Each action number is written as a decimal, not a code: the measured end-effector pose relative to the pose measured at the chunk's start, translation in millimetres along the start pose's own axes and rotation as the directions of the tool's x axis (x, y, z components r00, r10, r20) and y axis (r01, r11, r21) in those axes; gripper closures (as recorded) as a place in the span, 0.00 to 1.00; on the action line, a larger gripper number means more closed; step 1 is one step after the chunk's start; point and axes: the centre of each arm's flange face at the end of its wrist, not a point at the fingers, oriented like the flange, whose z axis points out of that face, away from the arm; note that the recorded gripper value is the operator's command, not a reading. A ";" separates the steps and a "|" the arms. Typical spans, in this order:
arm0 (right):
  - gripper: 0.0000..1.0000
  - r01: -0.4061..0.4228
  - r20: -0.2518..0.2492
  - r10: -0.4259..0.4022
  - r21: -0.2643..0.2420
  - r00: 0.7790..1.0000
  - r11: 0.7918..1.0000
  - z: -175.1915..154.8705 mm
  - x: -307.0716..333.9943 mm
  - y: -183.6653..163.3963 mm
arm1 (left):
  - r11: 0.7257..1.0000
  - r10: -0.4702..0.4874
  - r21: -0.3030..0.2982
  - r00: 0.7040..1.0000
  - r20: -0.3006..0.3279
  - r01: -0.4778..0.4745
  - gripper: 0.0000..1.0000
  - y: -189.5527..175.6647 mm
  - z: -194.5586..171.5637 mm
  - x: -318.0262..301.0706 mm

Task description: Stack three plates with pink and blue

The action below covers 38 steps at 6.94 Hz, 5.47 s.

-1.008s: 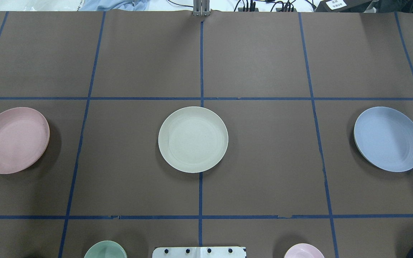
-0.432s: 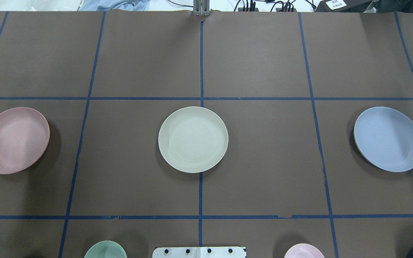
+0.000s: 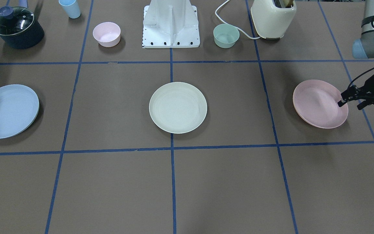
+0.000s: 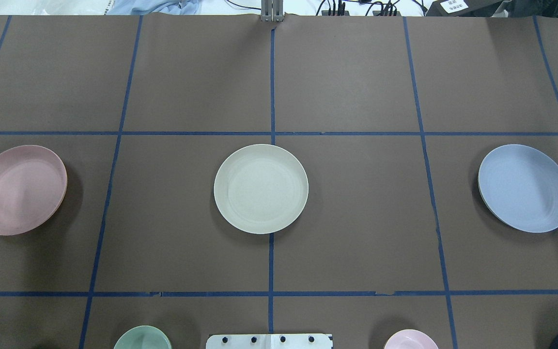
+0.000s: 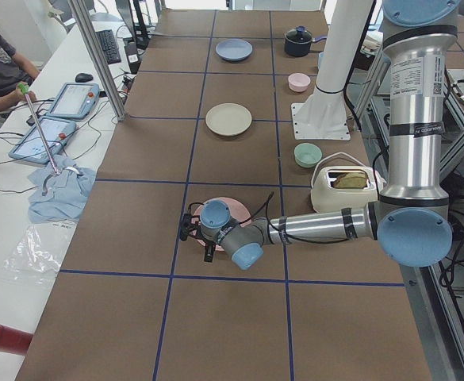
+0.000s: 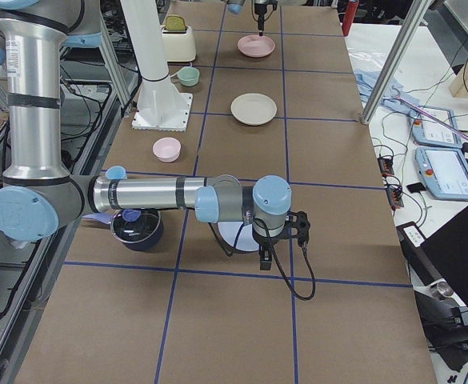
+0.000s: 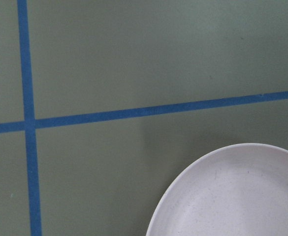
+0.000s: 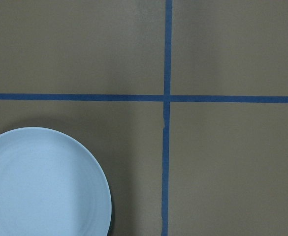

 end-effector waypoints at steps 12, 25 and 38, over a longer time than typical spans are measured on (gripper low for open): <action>0.00 0.001 0.008 -0.001 0.001 1.000 1.000 -0.8 -1.6 0.6 | 0.994 0.102 -0.042 0.994 -0.043 -0.103 1.00 32.2 -9.4 5.7; 0.00 0.003 0.037 -0.005 0.068 0.999 0.998 113.8 -70.6 -9.4 | 0.902 -0.428 -0.104 0.839 -0.336 0.418 1.00 -50.3 -20.8 362.4; 1.00 0.043 0.133 -0.033 -0.070 0.990 0.997 155.8 -96.3 13.6 | 0.893 -0.449 -0.117 0.840 -0.304 0.435 1.00 -9.9 37.0 512.4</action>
